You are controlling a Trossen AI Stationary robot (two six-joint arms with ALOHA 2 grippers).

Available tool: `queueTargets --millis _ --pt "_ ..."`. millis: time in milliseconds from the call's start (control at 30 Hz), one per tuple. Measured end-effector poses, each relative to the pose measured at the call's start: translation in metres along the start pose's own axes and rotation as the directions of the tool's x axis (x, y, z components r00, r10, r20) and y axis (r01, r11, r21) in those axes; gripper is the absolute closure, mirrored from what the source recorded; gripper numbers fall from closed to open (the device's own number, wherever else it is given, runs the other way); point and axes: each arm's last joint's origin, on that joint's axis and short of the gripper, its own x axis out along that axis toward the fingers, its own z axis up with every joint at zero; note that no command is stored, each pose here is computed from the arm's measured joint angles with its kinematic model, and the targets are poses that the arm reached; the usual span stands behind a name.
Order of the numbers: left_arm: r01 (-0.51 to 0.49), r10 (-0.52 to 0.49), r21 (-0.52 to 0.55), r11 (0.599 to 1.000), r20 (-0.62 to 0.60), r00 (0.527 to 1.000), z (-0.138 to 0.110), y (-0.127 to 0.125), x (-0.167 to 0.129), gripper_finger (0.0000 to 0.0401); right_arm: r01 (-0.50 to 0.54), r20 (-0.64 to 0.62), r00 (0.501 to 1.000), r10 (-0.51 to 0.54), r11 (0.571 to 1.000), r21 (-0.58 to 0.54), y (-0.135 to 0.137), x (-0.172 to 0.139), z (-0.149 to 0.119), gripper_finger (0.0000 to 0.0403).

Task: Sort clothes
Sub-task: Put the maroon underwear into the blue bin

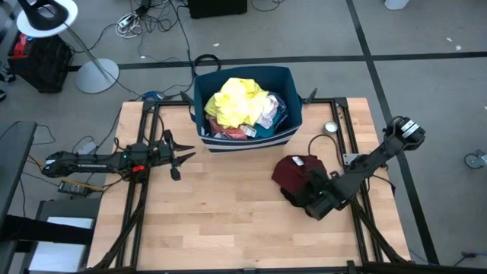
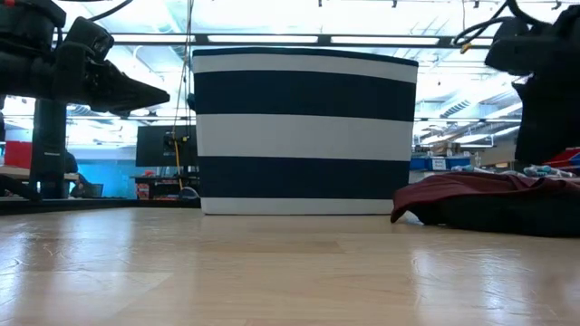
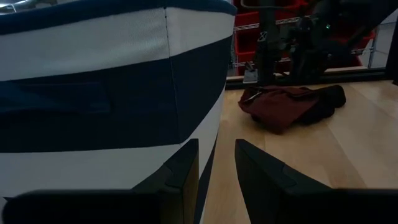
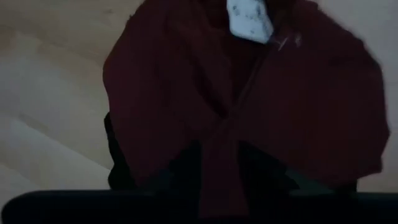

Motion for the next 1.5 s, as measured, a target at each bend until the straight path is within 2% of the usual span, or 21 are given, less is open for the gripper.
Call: queueTargets --millis 200,367,500,900,1067,1133,1200,1433,1500 --pt "0.000 0.000 0.000 1.000 -0.003 1.000 0.000 0.000 0.000 0.0291 -0.025 0.000 1.000 0.025 1.000 -0.003 -0.011 -0.006 0.008 0.0297" --pt "0.000 0.000 0.000 1.000 -0.004 1.000 0.000 0.000 0.000 0.0291 -0.014 -0.002 1.000 0.014 1.000 0.002 -0.011 -0.004 0.008 0.0297" --pt "0.000 0.000 0.000 1.000 -0.003 1.000 0.000 0.000 0.000 0.0291 0.012 -0.049 0.999 -0.010 0.999 0.043 -0.007 0.001 0.007 0.0287" --pt "0.000 0.000 -0.015 1.000 0.000 1.000 0.000 0.000 0.000 0.0291 0.145 -0.030 0.989 -0.146 0.988 -0.044 0.001 0.030 0.005 0.0178" --pt "0.000 0.000 -0.030 1.000 -0.001 1.000 0.000 0.000 0.000 0.0291 0.220 -0.057 0.973 -0.225 0.972 -0.078 0.003 0.045 0.000 0.0153" --pt "0.000 -0.001 -0.029 1.000 -0.003 1.000 0.000 0.000 0.000 0.0291 0.229 -0.083 0.968 -0.237 0.969 -0.093 0.003 0.047 -0.001 0.0165" --pt "0.000 0.000 -0.029 1.000 -0.004 1.000 0.000 0.000 0.000 0.0291 0.227 -0.089 0.968 -0.236 0.969 -0.099 0.004 0.048 -0.002 0.0194" --pt "0.000 -0.001 -0.029 1.000 -0.006 1.000 -0.001 0.000 0.000 0.0291 0.192 -0.108 0.974 -0.201 0.978 -0.085 0.003 0.040 0.002 0.0378" --pt "0.001 -0.001 -0.028 1.000 -0.007 1.000 -0.001 0.000 0.000 0.0291 0.172 -0.113 0.977 -0.181 0.981 -0.088 0.002 0.036 0.005 0.0389"
